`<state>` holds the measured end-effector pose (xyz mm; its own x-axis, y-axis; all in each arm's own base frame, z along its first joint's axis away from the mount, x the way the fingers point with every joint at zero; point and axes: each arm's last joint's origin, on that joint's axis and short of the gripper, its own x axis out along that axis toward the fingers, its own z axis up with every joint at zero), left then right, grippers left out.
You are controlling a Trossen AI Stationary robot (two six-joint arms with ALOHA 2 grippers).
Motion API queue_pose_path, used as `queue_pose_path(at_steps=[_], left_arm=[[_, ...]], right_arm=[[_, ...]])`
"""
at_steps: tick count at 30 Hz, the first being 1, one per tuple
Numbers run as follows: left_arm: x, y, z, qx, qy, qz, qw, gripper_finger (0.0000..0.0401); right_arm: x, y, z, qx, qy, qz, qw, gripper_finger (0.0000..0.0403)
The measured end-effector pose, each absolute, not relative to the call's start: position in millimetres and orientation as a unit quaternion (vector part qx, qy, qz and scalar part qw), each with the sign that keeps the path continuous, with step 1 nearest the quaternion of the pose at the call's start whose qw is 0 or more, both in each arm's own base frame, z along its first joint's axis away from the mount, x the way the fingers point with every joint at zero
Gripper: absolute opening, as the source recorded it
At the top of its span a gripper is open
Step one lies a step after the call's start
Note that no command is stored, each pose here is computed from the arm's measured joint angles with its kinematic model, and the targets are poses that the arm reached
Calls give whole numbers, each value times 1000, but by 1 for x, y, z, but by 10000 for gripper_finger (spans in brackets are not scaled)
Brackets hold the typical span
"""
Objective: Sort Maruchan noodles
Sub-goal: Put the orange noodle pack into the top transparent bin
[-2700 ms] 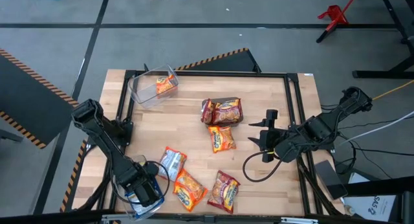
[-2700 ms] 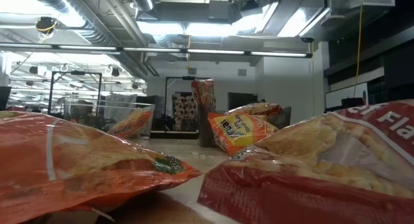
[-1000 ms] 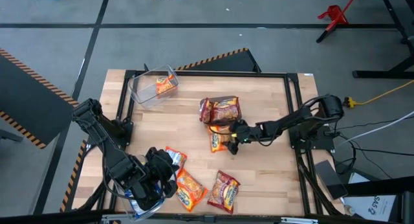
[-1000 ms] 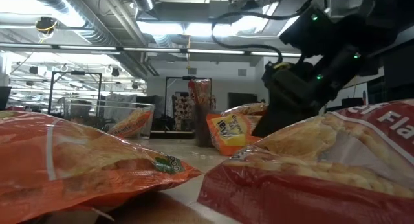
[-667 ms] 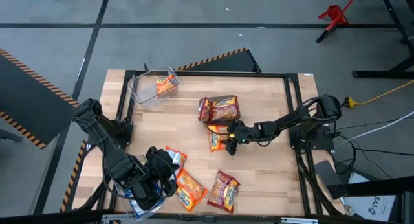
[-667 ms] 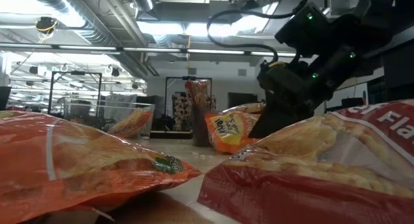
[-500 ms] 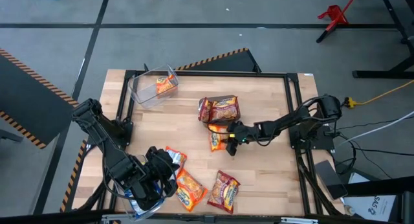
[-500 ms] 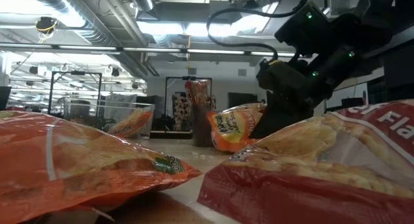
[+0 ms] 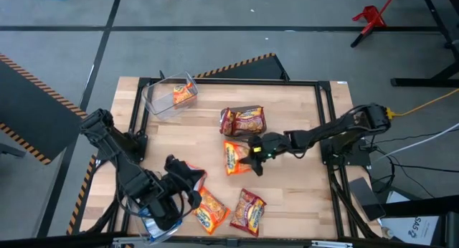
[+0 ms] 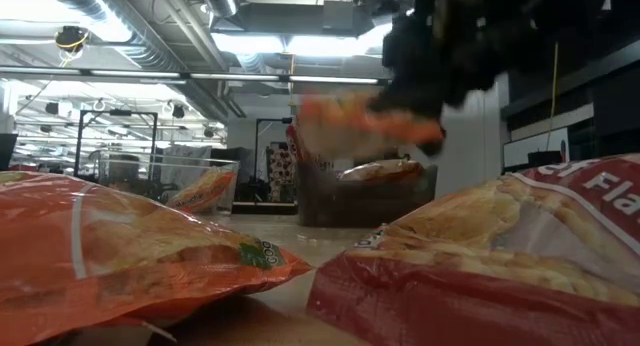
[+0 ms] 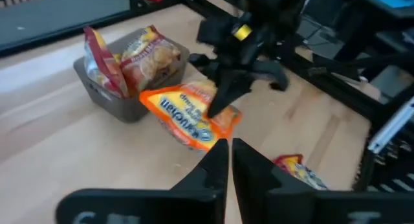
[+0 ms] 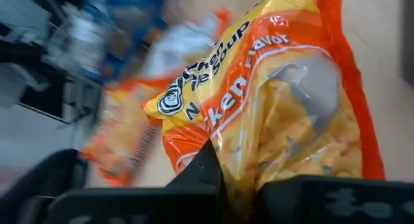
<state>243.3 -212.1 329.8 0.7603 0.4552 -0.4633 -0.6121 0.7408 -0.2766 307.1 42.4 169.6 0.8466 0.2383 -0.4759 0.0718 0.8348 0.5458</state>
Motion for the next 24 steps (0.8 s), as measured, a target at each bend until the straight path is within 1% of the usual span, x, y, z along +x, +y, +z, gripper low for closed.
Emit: queue_pose_path(at_steps=[2,5,8,10,13,18,24], left_arm=[[247,-208,330,-209,185,299,912,31],[253,-199,329,-212,188,313,906,66],[263,-185,327,-215,225,324,893,107],[272,-173,326,-220,244,333,884,131],[282,-156,326,-224,236,361,874,156],[294,-137,326,-217,241,375,868,167],[304,-143,334,-236,183,357,885,168]], right_arm=[[310,43,186,276,248,58,927,14],[312,43,210,242,218,76,942,9],[311,43,232,195,205,87,955,8],[310,42,245,165,195,80,963,11],[306,43,255,123,196,67,970,15],[301,53,263,71,179,62,979,8],[298,60,264,46,177,59,981,16]])
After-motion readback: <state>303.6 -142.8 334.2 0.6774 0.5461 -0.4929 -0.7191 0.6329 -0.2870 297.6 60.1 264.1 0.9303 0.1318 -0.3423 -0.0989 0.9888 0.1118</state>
